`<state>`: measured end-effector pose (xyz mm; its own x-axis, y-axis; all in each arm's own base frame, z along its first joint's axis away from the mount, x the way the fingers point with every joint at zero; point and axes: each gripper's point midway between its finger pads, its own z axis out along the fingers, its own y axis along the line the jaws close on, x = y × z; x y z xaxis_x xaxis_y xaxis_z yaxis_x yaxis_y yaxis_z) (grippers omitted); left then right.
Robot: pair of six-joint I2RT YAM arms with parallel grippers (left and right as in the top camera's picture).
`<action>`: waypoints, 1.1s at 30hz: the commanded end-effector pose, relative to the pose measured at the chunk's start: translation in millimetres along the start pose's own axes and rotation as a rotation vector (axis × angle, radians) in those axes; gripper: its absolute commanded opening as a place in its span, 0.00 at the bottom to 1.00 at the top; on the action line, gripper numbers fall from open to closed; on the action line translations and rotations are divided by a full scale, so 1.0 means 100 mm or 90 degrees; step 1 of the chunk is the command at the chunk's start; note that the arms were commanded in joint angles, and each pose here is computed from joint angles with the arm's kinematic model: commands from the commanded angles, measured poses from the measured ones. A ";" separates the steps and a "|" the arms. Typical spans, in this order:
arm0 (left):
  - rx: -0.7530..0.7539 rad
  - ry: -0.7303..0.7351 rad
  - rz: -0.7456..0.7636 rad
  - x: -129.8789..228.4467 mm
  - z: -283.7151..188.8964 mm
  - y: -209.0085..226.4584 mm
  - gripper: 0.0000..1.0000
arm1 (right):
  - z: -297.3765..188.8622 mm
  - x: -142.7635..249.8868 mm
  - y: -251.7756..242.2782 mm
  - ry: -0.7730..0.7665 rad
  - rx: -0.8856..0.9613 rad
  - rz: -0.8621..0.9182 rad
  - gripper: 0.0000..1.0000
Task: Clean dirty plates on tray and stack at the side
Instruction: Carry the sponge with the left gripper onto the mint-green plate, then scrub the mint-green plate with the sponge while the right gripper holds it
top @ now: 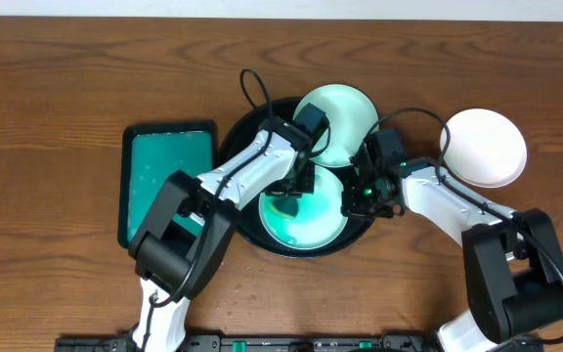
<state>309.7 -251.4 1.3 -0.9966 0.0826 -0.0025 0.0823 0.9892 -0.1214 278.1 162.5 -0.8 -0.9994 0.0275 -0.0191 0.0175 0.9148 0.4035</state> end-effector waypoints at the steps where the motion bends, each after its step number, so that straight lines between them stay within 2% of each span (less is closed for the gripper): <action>1: 0.255 0.237 0.097 0.97 0.48 -1.03 0.07 | 0.19 0.24 -0.04 0.058 0.006 -0.014 0.01; 8: 0.365 0.266 0.113 1.01 0.32 -1.30 0.07 | 0.19 0.25 -0.05 0.061 0.008 -0.012 0.01; 12: 0.349 0.285 0.099 1.07 0.32 -1.24 0.07 | 0.18 0.25 -0.05 0.062 0.008 -0.012 0.01; 22: 0.012 0.273 0.019 0.99 0.50 -0.06 0.07 | 0.18 0.26 -0.05 0.063 0.008 -0.011 0.01; 33: -0.213 0.198 -0.057 0.60 0.39 0.95 0.07 | 0.18 0.26 -0.05 0.063 0.009 -0.011 0.01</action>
<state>252.9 -267.2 5.0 -0.9449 0.1179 0.3055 0.0380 0.9662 -0.2552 257.3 180.2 -0.7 -0.9979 -0.0125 0.0633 0.0192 0.8792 0.4760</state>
